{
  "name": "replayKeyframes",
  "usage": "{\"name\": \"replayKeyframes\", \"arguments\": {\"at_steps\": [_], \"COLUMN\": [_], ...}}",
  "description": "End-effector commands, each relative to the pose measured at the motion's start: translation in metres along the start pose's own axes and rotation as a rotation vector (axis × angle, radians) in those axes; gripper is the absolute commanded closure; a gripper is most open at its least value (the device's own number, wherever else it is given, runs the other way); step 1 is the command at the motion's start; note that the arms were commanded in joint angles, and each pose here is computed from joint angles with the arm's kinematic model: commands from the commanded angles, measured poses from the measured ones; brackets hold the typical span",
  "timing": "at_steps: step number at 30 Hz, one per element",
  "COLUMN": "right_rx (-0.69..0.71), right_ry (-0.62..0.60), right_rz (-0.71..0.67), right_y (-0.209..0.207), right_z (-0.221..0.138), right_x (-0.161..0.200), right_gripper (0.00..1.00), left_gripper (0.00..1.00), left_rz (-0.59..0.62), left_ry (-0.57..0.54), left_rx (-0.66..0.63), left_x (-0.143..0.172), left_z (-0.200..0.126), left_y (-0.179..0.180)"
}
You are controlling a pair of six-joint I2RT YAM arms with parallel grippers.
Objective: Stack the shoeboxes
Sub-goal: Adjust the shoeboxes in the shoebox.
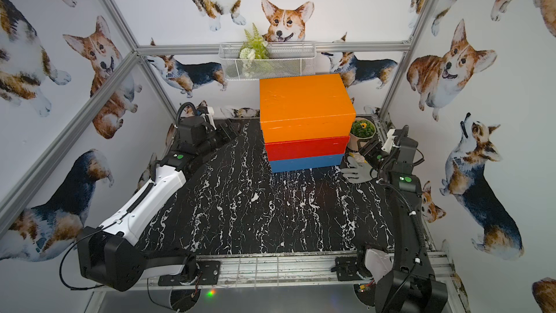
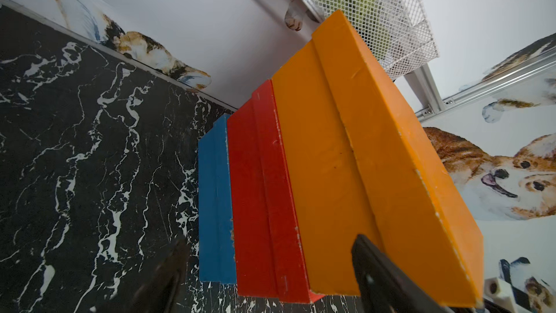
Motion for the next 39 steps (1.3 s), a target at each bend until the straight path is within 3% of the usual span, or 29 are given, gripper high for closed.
{"name": "replayKeyframes", "arguments": {"at_steps": [1, 14, 21, 23, 25, 27, 30, 33, 36, 39], "right_rx": [-0.054, 0.041, 0.066, 0.066, 0.071, 0.095, 0.262, 0.237, 0.210, 0.129], "right_ry": [0.024, 0.103, 0.120, 0.109, 0.085, 0.035, -0.104, -0.158, -0.303, -0.363], "right_rz": [-0.002, -0.010, -0.013, -0.018, -0.015, 0.025, 0.059, -0.152, -0.250, -0.488], "right_y": [-0.001, -0.007, -0.007, -0.007, -0.010, -0.020, -0.042, -0.056, -0.077, -0.085], "right_z": [0.020, 0.096, 0.105, 0.097, 0.086, 0.069, 0.040, 0.033, 0.025, 0.029], "right_x": [0.001, -0.004, -0.008, -0.006, -0.007, -0.014, -0.028, -0.019, -0.004, 0.020], "right_gripper": [0.36, 0.43, 0.45, 0.43, 0.33, 0.18, 0.11, 0.12, 0.11, 0.09], "left_gripper": [0.13, 0.16, 0.16, 0.16, 0.16, 0.13, 0.05, 0.00, 0.00, 0.00], "left_rz": [-0.036, -0.064, -0.066, -0.058, -0.034, 0.017, 0.128, 0.293, 0.414, 0.632], "left_ry": [-0.001, 0.113, 0.142, 0.139, 0.122, 0.084, 0.005, -0.107, -0.200, -0.253], "left_rx": [0.025, 0.024, 0.036, 0.025, 0.000, -0.038, -0.202, -0.322, -0.459, -0.512], "left_x": [0.011, 0.033, 0.037, 0.036, 0.031, 0.024, 0.017, 0.027, 0.065, 0.102], "left_z": [0.013, 0.070, 0.081, 0.078, 0.069, 0.053, 0.015, -0.017, -0.031, -0.040], "left_y": [0.009, 0.025, 0.025, 0.024, 0.023, 0.020, 0.025, 0.040, 0.072, 0.096]}}
Point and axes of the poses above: each gripper's point midway between its finger pads, its own z axis out along the fingers, its own y axis along the line the jaws close on, x = y × z, the point moved 10 cm from there along -z, back along the fingers, and after that the axes turned 14 degrees about z, right-handed, at the moved point
